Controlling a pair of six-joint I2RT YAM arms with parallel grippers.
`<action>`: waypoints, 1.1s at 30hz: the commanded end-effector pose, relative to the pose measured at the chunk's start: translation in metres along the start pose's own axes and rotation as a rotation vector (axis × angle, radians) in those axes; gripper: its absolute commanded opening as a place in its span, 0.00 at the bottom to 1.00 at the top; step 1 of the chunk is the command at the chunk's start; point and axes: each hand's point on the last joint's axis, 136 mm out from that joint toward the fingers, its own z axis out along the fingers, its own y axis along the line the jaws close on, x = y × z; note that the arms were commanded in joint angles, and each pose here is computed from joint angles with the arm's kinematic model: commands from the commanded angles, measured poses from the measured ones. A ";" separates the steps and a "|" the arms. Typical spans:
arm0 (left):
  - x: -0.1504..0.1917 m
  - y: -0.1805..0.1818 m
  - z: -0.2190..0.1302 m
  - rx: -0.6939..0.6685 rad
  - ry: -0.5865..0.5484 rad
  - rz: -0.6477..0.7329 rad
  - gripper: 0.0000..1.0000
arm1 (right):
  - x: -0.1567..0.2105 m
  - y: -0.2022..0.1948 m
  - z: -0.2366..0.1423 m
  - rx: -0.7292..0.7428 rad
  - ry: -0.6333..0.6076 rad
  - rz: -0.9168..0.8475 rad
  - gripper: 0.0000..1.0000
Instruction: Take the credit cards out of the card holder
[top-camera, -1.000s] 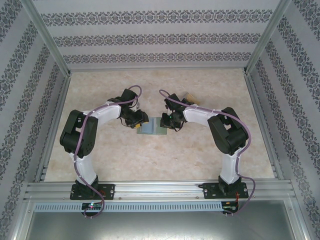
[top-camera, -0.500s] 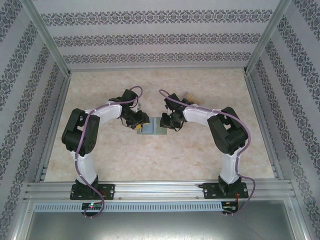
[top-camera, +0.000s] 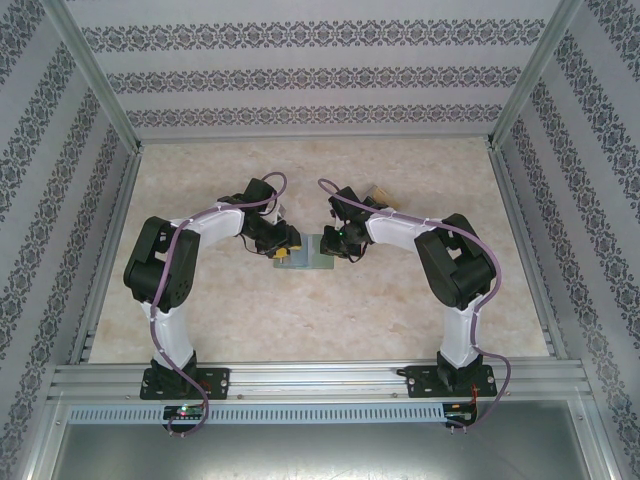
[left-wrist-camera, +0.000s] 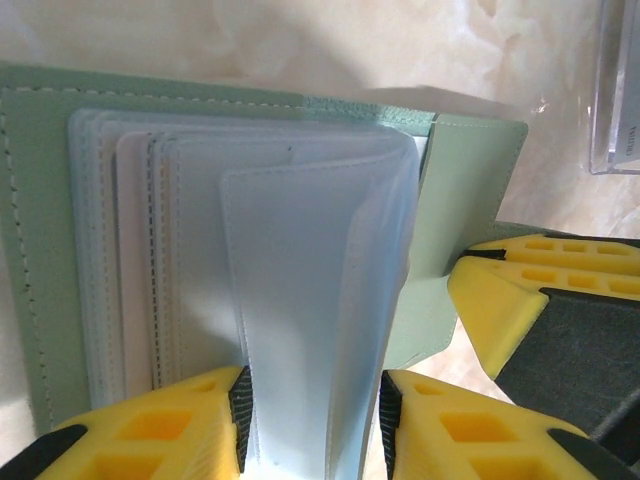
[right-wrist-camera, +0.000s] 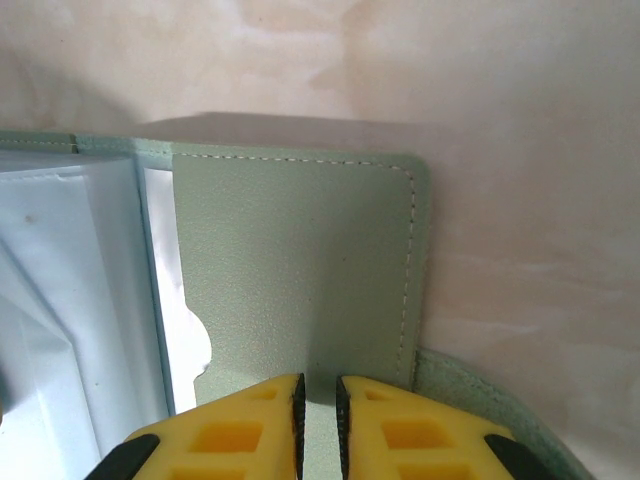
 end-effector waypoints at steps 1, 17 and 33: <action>-0.007 -0.020 -0.007 0.075 -0.022 0.058 0.41 | 0.007 -0.002 0.015 0.015 0.033 -0.018 0.20; -0.006 -0.069 0.001 0.302 -0.030 0.131 0.39 | -0.018 0.013 -0.028 -0.073 -0.118 -0.029 0.19; -0.013 -0.089 -0.028 0.332 -0.115 0.205 0.39 | -0.023 0.022 -0.054 -0.111 -0.225 -0.053 0.18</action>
